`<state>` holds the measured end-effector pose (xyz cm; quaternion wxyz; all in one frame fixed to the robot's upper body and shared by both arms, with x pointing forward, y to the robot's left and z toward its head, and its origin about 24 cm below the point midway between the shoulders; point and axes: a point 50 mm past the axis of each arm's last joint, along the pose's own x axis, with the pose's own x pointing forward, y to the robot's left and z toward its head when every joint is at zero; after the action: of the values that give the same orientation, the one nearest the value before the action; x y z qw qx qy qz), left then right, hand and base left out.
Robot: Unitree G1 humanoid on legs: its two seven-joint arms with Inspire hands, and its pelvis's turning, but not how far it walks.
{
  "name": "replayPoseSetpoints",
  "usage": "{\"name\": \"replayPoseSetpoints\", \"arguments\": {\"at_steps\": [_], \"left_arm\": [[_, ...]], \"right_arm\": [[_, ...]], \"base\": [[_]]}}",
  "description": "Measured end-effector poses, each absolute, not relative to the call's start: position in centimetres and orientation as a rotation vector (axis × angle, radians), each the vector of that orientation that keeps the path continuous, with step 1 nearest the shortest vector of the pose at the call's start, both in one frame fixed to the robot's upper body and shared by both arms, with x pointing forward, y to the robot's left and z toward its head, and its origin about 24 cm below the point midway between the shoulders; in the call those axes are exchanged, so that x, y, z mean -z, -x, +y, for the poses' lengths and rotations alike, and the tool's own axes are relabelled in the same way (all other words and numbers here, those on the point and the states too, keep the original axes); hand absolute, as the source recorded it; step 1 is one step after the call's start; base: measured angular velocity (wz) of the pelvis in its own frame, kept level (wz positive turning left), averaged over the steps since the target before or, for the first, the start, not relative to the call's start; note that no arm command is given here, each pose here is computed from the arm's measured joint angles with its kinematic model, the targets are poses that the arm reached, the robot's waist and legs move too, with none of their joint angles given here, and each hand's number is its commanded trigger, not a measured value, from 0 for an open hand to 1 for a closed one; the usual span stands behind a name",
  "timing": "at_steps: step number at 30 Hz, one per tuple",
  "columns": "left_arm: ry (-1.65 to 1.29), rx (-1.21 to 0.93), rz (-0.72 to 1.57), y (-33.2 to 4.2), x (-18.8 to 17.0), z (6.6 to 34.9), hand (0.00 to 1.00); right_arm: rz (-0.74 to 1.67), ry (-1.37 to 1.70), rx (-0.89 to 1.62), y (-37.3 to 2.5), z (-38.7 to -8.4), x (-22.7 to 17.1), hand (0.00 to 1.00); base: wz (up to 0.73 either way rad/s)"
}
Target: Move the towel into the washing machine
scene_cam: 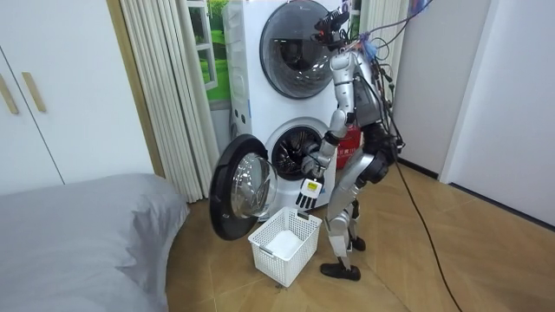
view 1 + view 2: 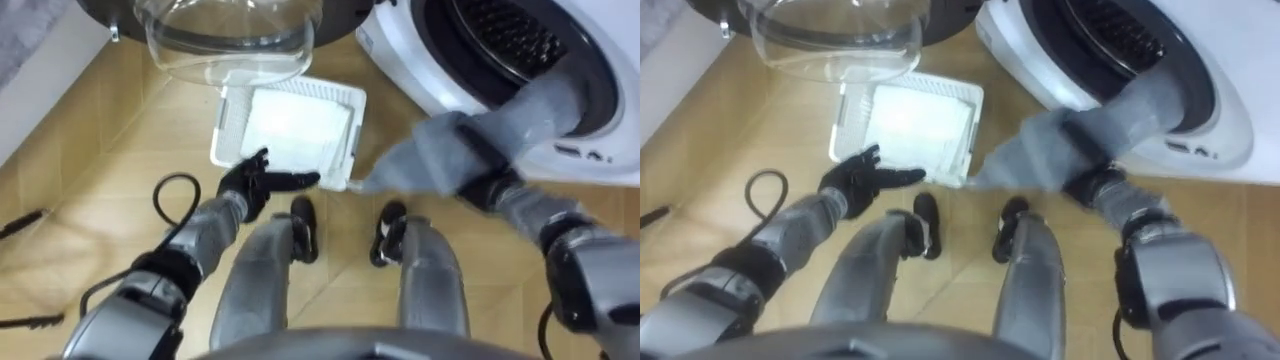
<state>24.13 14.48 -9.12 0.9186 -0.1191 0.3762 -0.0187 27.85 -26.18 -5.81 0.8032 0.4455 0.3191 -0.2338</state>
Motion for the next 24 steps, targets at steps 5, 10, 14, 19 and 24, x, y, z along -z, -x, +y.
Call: {"name": "replayPoseSetpoints", "arguments": {"at_steps": [5,10,14,19,24], "left_arm": [[0.204,0.02,0.754,-23.5,9.0,15.5,0.0],[0.18,0.032,0.761,-22.7,9.3,15.6,0.0],[0.193,0.025,0.74,-22.7,9.0,15.5,0.0],[0.203,0.02,0.687,-22.9,8.4,15.4,0.0],[0.166,0.0,0.644,-23.0,8.0,15.4,0.0]], "right_arm": [[0.534,-1.024,0.509,-31.2,-27.9,1.5,1.0],[0.522,-1.081,0.541,-32.1,-27.9,0.4,1.0],[0.523,-1.121,0.572,-32.6,-27.8,-0.2,0.6],[0.537,-1.159,0.626,-33.0,-27.9,-0.8,0.0],[0.565,-1.234,0.739,-33.1,-28.2,-1.4,0.0]], "base": [[0.01],[0.06],[0.15],[0.09],[0.08]]}}
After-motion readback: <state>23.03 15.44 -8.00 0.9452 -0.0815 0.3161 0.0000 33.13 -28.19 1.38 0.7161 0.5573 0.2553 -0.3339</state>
